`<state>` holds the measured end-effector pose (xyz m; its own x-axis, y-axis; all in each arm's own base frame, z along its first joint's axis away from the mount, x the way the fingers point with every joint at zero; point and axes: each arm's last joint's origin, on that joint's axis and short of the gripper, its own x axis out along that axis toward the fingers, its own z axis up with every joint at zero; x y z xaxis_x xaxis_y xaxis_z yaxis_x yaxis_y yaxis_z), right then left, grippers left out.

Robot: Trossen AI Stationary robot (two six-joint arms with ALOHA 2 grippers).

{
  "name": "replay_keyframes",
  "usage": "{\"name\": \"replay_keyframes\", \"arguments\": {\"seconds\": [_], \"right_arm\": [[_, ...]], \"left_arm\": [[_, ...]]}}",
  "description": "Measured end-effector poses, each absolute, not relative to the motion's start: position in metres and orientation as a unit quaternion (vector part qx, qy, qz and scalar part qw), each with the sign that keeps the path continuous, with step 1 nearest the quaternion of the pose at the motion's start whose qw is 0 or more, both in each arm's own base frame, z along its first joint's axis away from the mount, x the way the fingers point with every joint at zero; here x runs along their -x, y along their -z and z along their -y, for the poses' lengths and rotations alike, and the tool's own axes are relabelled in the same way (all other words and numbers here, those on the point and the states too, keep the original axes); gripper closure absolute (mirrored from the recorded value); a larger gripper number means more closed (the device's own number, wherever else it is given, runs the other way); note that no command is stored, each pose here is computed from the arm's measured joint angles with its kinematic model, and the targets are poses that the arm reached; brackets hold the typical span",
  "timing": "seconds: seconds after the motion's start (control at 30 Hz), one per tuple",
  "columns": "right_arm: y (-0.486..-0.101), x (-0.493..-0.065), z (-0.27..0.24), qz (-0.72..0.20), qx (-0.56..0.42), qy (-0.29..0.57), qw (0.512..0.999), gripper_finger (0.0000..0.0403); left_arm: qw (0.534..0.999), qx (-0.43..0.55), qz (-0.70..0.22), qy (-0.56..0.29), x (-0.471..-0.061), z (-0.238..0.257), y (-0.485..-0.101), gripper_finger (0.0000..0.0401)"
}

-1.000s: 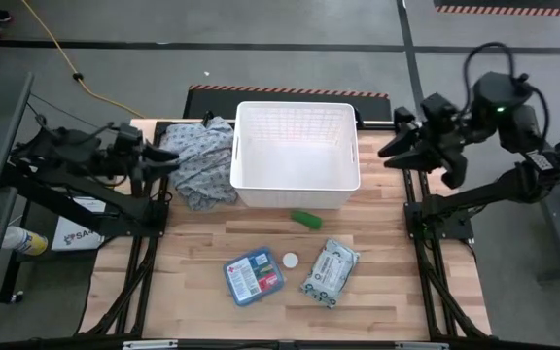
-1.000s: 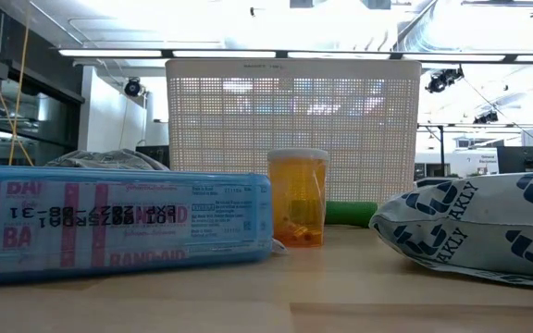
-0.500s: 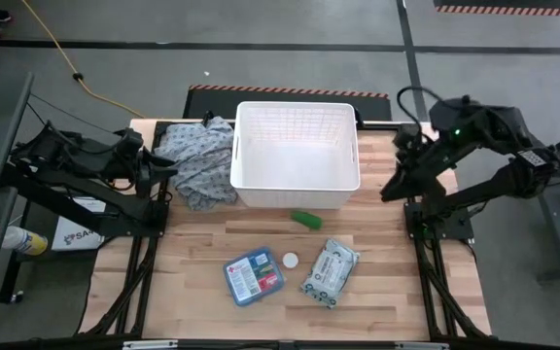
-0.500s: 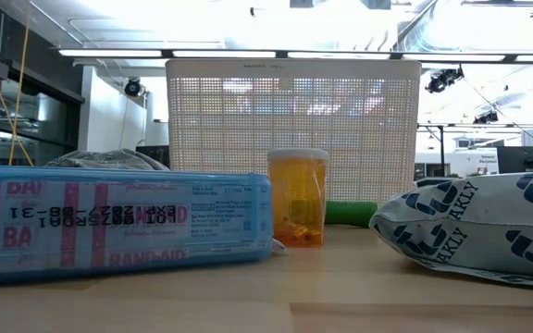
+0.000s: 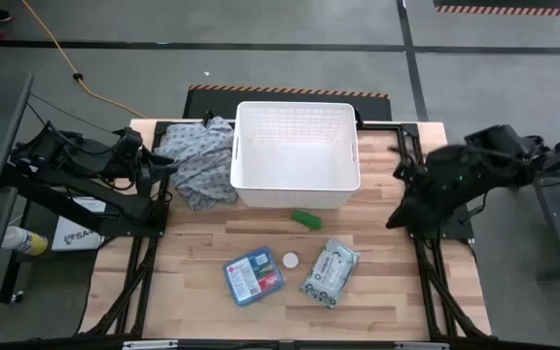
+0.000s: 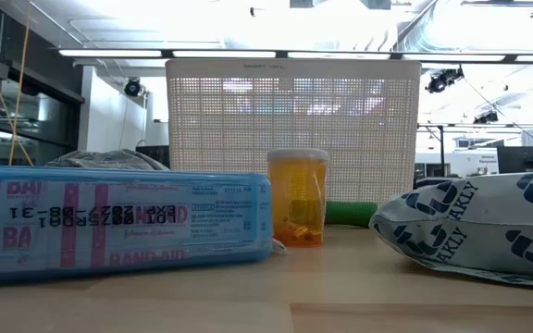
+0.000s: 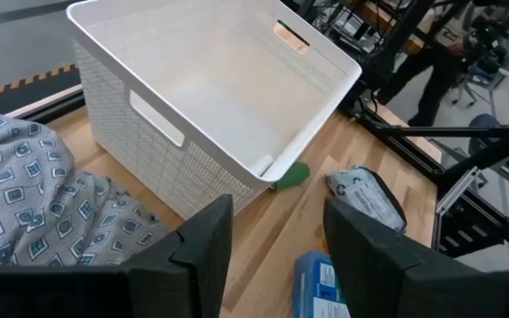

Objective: Pick & place medical supplies in basket/bin
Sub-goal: Put the blue mailer bag into the white bin

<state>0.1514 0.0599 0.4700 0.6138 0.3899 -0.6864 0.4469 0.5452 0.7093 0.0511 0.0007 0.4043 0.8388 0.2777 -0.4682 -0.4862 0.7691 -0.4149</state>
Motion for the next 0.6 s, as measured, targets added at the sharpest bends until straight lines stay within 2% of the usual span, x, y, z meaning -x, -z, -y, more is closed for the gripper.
{"name": "replay_keyframes", "arguments": {"seconds": [0.3,0.6], "right_arm": [[-0.444,-0.162,-0.104,-0.524,-0.467,0.116,0.703,0.0279],[-0.409,-0.186,-0.165,-0.554,-0.416,0.185,0.697,0.0279]], "left_arm": [[0.920,0.268,-0.193,-0.209,-0.051,-0.001,-0.404,0.0190],[0.920,0.268,-0.193,-0.210,-0.051,-0.001,-0.404,0.0190]]}}
